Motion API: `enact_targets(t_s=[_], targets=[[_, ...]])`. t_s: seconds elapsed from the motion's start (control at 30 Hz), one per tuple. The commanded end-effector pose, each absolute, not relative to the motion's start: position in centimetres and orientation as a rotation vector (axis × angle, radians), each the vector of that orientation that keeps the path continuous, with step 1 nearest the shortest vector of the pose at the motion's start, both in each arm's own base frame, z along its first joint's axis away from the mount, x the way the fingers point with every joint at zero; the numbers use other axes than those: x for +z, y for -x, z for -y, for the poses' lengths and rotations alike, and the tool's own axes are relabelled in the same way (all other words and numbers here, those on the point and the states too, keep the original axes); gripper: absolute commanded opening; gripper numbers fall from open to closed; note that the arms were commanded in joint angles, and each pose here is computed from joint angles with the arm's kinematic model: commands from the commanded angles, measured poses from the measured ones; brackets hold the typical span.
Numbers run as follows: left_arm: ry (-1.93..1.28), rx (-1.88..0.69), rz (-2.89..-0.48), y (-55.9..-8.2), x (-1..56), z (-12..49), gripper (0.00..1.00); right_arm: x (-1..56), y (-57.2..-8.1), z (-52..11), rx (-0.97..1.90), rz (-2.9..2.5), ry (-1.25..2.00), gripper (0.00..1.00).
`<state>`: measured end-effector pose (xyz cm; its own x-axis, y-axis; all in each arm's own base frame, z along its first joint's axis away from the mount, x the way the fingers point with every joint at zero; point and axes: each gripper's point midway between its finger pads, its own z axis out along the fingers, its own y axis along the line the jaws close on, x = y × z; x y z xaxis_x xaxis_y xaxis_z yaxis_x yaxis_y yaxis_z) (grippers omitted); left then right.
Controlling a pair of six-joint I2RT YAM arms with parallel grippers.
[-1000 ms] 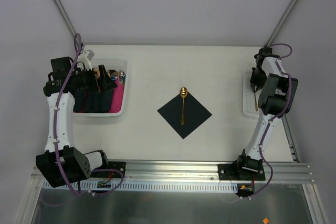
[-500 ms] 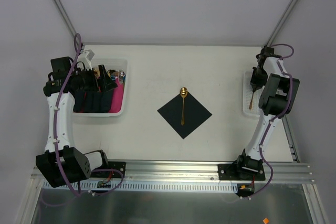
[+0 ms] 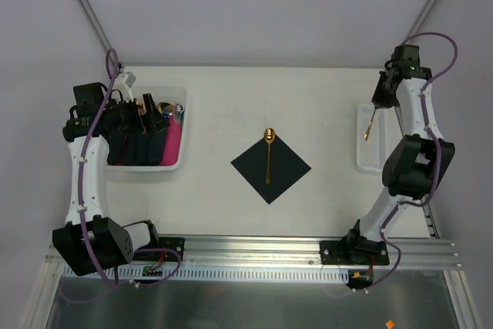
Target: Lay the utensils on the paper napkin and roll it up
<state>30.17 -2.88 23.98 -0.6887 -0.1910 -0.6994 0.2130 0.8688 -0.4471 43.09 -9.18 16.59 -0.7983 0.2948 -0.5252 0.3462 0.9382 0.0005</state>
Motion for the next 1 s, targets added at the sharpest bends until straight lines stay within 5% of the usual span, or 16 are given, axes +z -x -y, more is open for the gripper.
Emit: enact_targets(t_s=[0.0, 0.4, 0.97], targets=[[-0.010, -0.596, -2.182, -30.6, 26.1, 2.2, 0.99, 20.7, -41.2, 0.7, 0.054, -2.503, -0.295, 0.00], [0.105, -0.606, -2.215, -30.8, 25.4, 1.9, 0.99, 12.4, -34.2, -19.8, 0.305, -2.643, -0.149, 0.00], [0.133, -0.603, -2.232, -31.1, 24.9, 1.6, 0.99, 6.4, -34.4, -24.3, 0.157, -2.723, -0.073, 0.00]])
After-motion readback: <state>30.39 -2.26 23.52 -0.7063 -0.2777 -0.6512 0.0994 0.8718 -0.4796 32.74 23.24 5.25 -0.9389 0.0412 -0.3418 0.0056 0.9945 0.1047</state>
